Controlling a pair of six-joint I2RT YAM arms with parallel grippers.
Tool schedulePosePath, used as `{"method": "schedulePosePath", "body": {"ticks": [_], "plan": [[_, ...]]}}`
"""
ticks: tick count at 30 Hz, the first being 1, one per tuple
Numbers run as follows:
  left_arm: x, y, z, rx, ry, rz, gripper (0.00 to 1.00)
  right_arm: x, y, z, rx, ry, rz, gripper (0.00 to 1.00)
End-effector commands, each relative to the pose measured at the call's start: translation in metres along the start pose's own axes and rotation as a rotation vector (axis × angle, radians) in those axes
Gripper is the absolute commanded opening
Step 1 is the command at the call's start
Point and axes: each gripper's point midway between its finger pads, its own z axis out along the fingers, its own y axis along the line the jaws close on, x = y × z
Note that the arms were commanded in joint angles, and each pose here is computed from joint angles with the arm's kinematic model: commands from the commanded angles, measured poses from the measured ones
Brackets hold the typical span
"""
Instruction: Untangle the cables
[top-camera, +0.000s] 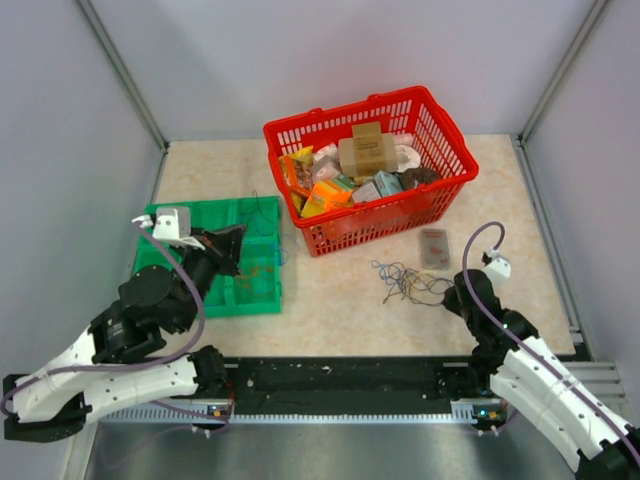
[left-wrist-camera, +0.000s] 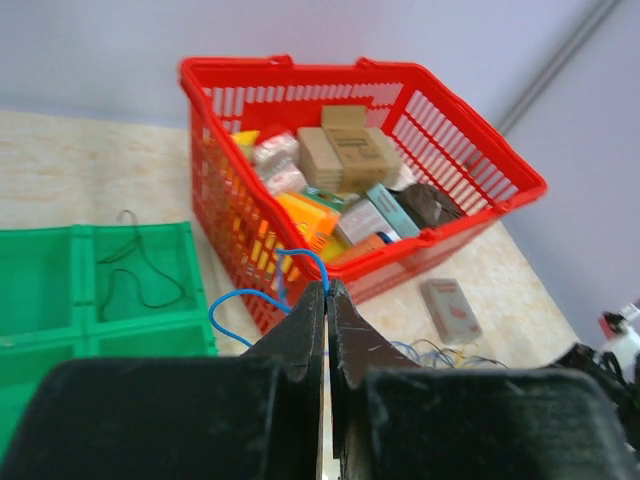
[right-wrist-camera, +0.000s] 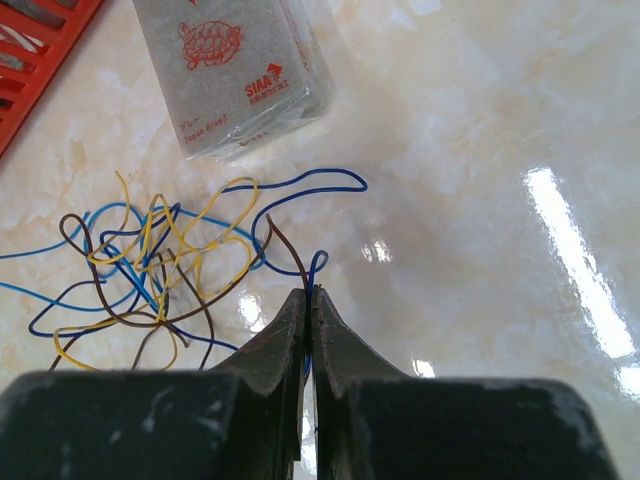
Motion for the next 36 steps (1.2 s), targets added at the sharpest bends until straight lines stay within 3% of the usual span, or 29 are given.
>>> {"method": "schedulePosePath", "body": {"ticks": [1,6,12,17,25,36], "plan": [[-0.024,0.036,-0.011,-0.172,-0.019,0.111,0.0,-0.021,0.01,-0.006,-0.037,-0.065,0.003,0.0],[-0.025,0.058,-0.006,-0.354,0.028,0.229,0.0,-0.02,0.017,-0.006,-0.073,-0.06,-0.014,0.0],[-0.045,0.071,0.018,-0.359,0.005,0.159,0.0,-0.019,0.021,-0.006,-0.096,-0.051,-0.03,0.0],[-0.012,0.107,0.039,-0.511,0.16,0.096,0.0,-0.019,0.023,-0.008,-0.116,-0.056,-0.03,0.0],[0.002,0.148,0.015,-0.706,0.112,-0.008,0.0,-0.019,0.025,-0.009,-0.138,-0.062,-0.035,0.0],[0.036,0.186,0.001,-0.865,0.129,0.022,0.0,-0.017,0.028,-0.007,-0.141,-0.046,-0.046,0.0]]}}
